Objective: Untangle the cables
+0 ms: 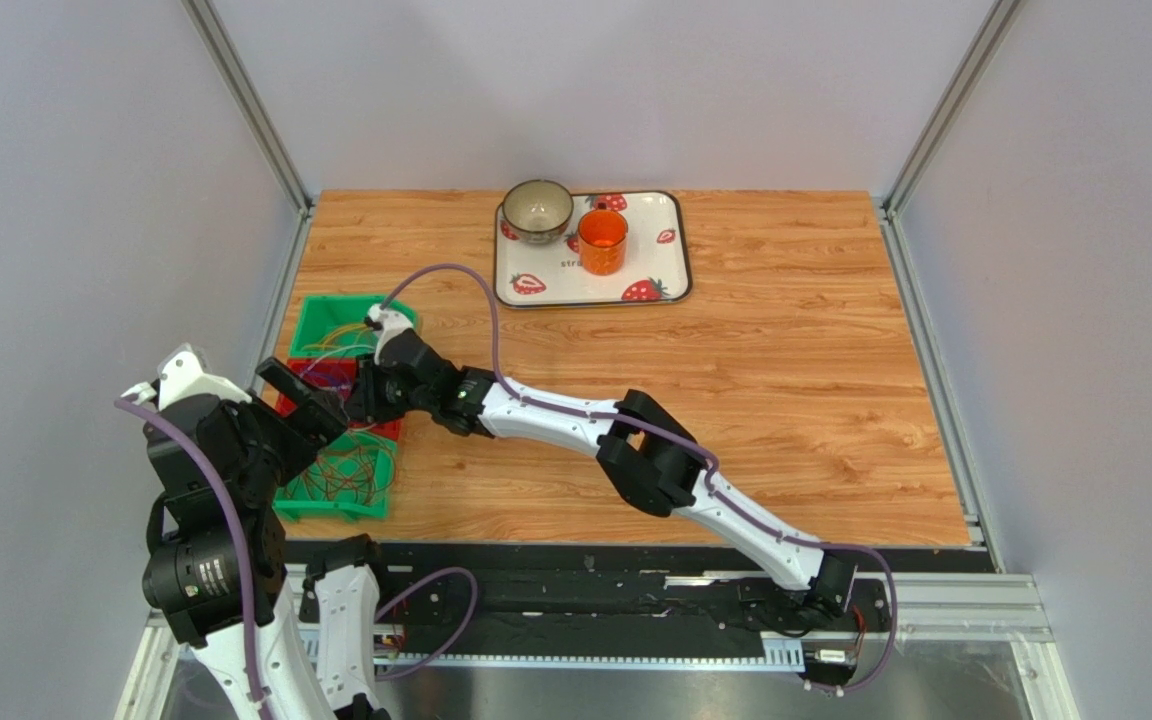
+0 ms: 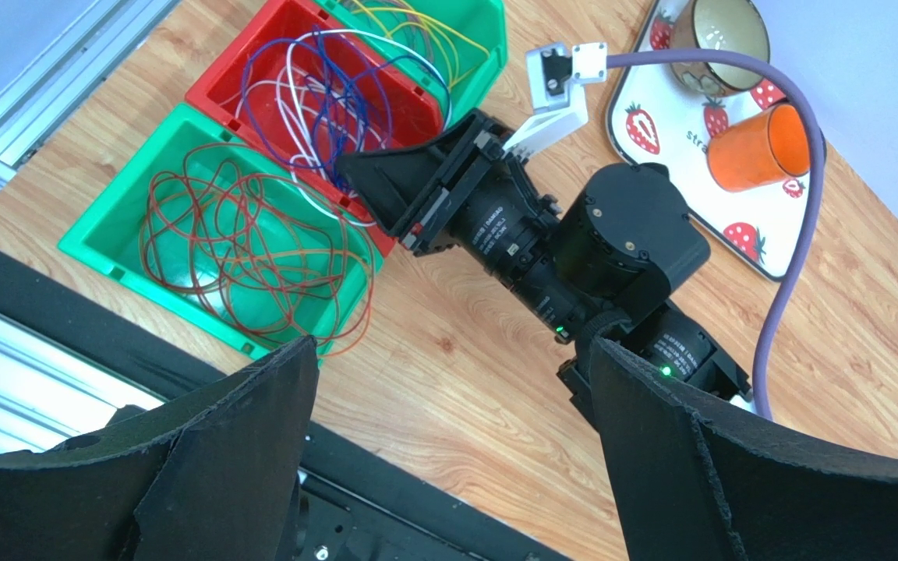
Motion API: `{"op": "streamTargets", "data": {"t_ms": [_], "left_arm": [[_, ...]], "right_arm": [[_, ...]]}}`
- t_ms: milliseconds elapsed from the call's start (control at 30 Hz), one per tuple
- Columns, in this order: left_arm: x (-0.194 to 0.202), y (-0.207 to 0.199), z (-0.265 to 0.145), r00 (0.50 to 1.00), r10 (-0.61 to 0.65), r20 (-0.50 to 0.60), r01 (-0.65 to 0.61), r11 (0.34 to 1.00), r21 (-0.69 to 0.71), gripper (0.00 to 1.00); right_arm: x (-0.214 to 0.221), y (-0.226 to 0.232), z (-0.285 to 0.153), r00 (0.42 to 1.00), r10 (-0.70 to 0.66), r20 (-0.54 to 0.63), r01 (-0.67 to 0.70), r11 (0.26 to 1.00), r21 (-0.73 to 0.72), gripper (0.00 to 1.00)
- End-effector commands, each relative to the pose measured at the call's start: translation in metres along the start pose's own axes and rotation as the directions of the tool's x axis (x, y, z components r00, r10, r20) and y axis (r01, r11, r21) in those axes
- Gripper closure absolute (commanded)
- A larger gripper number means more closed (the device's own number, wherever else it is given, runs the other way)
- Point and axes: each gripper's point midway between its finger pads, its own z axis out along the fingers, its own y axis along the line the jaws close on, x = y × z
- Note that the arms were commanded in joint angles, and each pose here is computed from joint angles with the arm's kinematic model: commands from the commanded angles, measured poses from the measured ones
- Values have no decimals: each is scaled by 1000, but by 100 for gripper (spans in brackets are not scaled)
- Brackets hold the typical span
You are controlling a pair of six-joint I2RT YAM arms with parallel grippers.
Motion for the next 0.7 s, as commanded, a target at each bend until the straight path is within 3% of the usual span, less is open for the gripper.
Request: {"op": "streamTargets", "data": {"t_ms": [0, 200, 433, 667], "left_arm": [[-6, -4, 1, 1000, 6, 5, -6, 1000, 9, 6], [-9, -4, 2, 1000, 9, 5, -9, 1000, 2, 6], [-12, -1, 4, 1000, 16, 4, -15, 1000, -18, 6], [-11, 1, 12, 1000, 27, -3, -27, 999, -27, 6]], "right_arm": [[-13, 26, -10, 999, -42, -9, 41, 998, -44, 61], [-17, 41, -30, 995, -91, -28, 89, 994, -69, 36], [-38, 65, -68, 985, -171, -16, 169, 982, -83, 30], [-70, 71, -126, 963, -269, 11, 269, 963, 28, 29]]}}
